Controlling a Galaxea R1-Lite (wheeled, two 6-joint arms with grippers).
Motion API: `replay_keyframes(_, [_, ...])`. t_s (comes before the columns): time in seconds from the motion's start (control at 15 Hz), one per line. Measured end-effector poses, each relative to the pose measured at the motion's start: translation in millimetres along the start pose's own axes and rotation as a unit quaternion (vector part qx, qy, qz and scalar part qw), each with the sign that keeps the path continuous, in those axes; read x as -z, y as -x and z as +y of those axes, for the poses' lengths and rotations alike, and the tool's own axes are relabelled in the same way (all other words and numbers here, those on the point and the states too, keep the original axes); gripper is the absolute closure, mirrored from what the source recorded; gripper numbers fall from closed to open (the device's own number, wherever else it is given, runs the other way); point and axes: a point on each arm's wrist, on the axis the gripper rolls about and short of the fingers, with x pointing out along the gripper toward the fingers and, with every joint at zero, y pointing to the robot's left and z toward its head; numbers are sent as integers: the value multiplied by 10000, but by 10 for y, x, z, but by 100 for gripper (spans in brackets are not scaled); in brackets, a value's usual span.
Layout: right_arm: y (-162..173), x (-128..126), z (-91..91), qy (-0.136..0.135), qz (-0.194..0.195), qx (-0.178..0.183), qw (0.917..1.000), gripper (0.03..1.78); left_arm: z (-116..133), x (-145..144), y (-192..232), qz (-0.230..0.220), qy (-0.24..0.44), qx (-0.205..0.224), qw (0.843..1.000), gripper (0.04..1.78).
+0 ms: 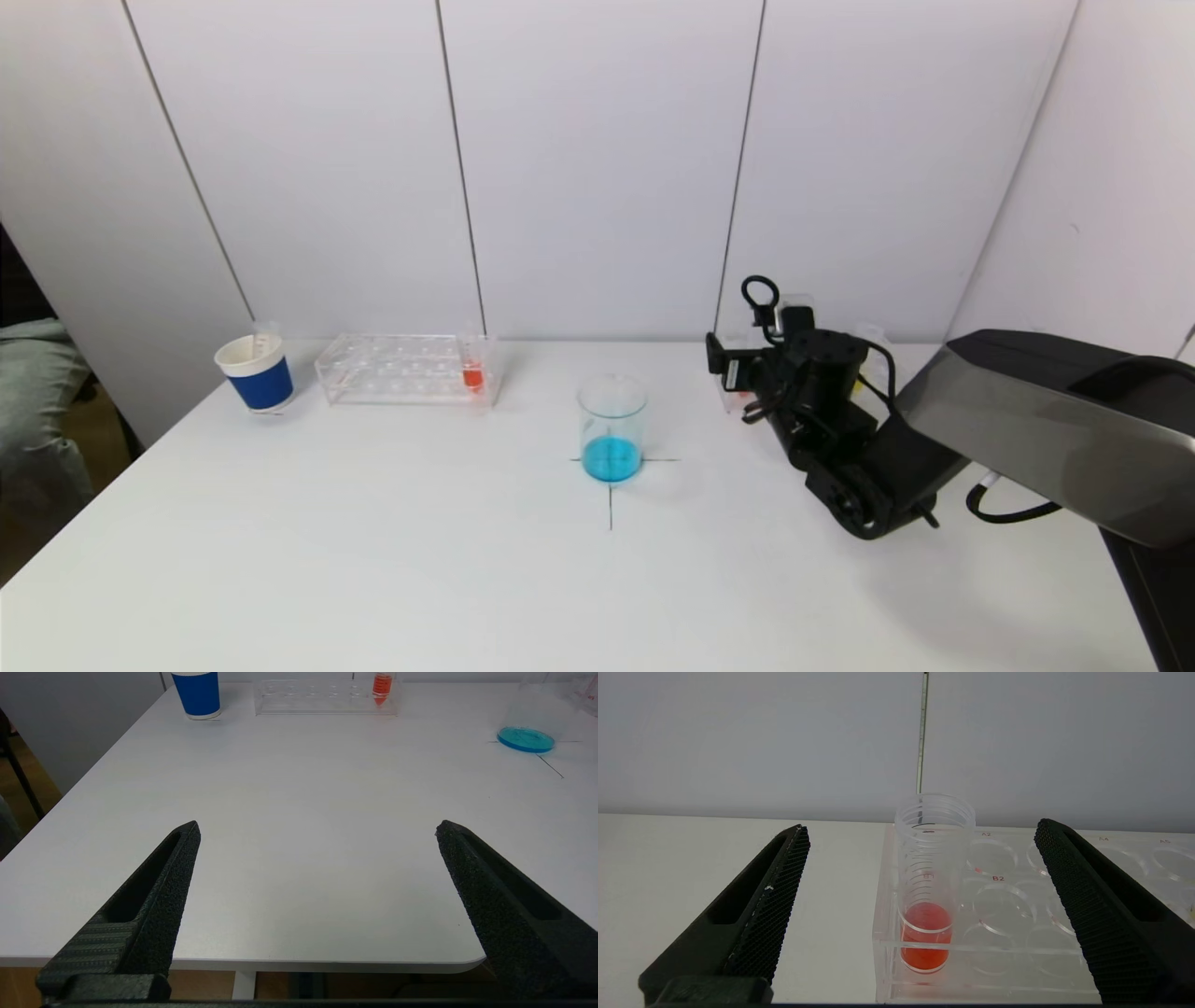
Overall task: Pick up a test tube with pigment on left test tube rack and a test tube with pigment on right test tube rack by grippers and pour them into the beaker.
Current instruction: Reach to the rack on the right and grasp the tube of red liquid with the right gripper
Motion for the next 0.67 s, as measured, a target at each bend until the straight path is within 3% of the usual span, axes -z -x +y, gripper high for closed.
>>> replay_keyframes(0.13, [0,-1,0,0,-3,-2,10000,20,0,0,0,0,1,-2,10000,6])
replay_keyframes(0.27, [-2,-1,-2,-1,-3,1,10000,43,0,0,0,0,0,0,10000,6])
replay_keyframes(0.53, [-3,-3,-2,-8,-5,8,10000,115,0,0,0,2,1,0,10000,6])
replay_keyframes(0.67, [-6,-5,-3,-6,-4,9,10000,134,0,0,0,2,0,0,10000,6])
